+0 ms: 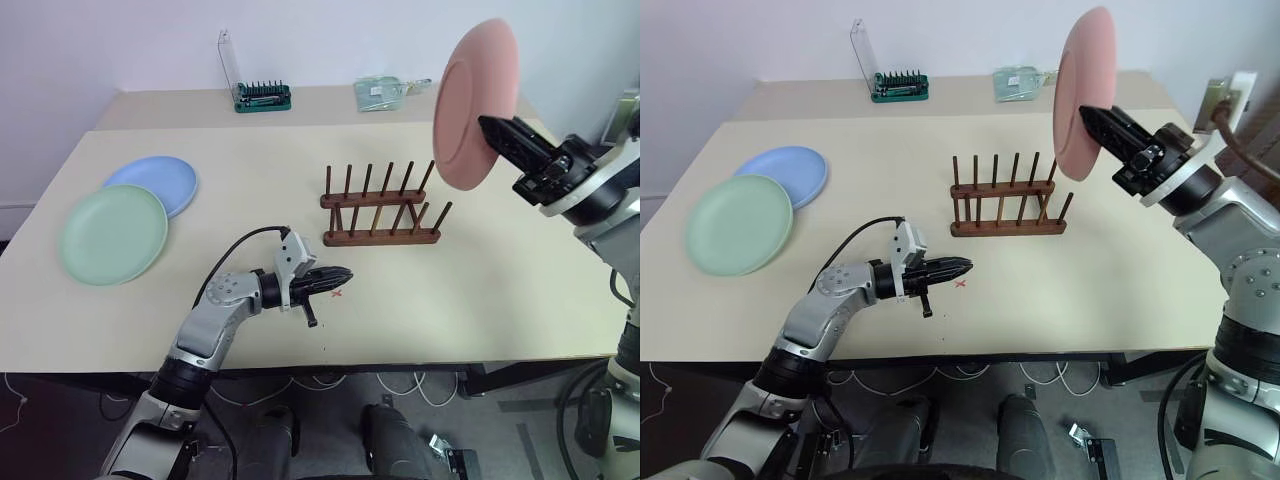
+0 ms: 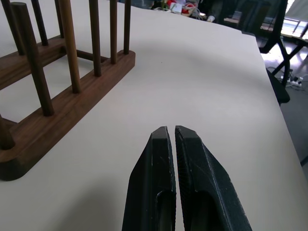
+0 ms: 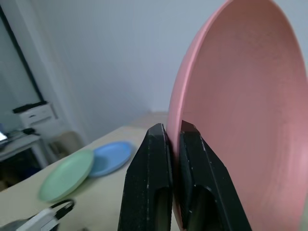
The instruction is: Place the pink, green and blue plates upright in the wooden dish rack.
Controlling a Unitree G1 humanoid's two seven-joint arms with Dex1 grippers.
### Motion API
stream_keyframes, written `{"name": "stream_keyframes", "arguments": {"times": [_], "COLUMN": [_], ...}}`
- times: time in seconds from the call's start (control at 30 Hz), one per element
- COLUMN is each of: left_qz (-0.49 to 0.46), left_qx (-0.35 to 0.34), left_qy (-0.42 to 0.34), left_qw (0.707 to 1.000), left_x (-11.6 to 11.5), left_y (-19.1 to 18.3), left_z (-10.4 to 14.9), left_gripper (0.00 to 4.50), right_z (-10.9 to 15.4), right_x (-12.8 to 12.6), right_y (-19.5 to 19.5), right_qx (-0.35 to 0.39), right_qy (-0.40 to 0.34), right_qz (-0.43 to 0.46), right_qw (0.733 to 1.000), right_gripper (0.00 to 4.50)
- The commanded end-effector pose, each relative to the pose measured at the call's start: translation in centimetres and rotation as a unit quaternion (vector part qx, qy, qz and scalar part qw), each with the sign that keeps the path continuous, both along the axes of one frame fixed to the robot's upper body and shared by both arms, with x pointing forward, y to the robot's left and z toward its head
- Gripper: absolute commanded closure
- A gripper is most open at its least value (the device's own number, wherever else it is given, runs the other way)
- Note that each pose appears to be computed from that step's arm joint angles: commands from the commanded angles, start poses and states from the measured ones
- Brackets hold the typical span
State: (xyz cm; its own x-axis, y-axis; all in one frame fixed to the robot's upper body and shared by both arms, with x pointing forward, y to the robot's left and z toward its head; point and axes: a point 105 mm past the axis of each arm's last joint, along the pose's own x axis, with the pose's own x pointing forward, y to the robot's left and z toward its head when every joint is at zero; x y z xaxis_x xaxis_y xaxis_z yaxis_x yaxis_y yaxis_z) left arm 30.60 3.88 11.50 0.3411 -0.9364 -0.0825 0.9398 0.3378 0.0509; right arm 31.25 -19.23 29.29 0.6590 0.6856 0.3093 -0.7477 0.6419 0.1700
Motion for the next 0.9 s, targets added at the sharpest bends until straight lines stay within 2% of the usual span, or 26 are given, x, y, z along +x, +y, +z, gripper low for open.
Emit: {"name": "stream_keyframes", "arguments": {"times": [0.03,0.27,0.43,0.6,0.63,0.67,0.73,0.77,0.83,0.9], "left_qz": [-0.005,0.004,0.005,0.004,0.005,0.005,0.005,0.010,0.023,0.035], "left_qx": [-0.008,-0.009,-0.007,-0.005,-0.005,-0.005,-0.005,-0.009,-0.020,-0.028], "left_qy": [-0.020,-0.016,-0.018,-0.019,-0.019,-0.019,-0.020,-0.021,-0.024,-0.027], "left_qw": [1.000,1.000,1.000,1.000,1.000,1.000,1.000,1.000,0.999,0.999], "left_x": [-0.1,-0.2,-0.2,-0.1,-0.1,-0.1,-0.1,0.0,0.3,0.6], "left_y": [-0.1,0.2,0.2,0.1,0.2,0.2,0.2,0.3,0.5,0.7], "left_z": [0.9,0.7,0.8,0.7,0.7,0.8,0.7,0.9,1.2,1.6], "left_gripper": [4.32,4.32,4.32,4.32,4.32,4.32,4.32,4.32,4.32,4.32], "right_z": [0.5,-1.0,-2.0,-2.7,-2.6,-2.6,-2.5,-2.4,-1.7,-0.7], "right_x": [0.3,2.1,4.0,4.4,4.5,4.5,4.5,5.0,6.0,5.8], "right_y": [0.1,-0.9,-2.2,-2.8,-2.9,-2.9,-2.9,-3.5,-5.0,-5.6], "right_qx": [-0.010,-0.001,0.017,0.027,0.024,0.022,0.020,-0.002,-0.049,-0.084], "right_qy": [-0.006,0.038,0.071,0.086,0.083,0.080,0.078,0.058,0.019,-0.022], "right_qz": [0.018,0.017,-0.020,-0.024,-0.028,-0.031,-0.033,-0.072,-0.159,-0.196], "right_qw": [1.000,0.999,0.997,0.996,0.996,0.996,0.996,0.996,0.986,0.977], "right_gripper": [4.46,4.46,4.46,4.46,3.80,3.52,2.49,2.07,2.07,2.07]}}
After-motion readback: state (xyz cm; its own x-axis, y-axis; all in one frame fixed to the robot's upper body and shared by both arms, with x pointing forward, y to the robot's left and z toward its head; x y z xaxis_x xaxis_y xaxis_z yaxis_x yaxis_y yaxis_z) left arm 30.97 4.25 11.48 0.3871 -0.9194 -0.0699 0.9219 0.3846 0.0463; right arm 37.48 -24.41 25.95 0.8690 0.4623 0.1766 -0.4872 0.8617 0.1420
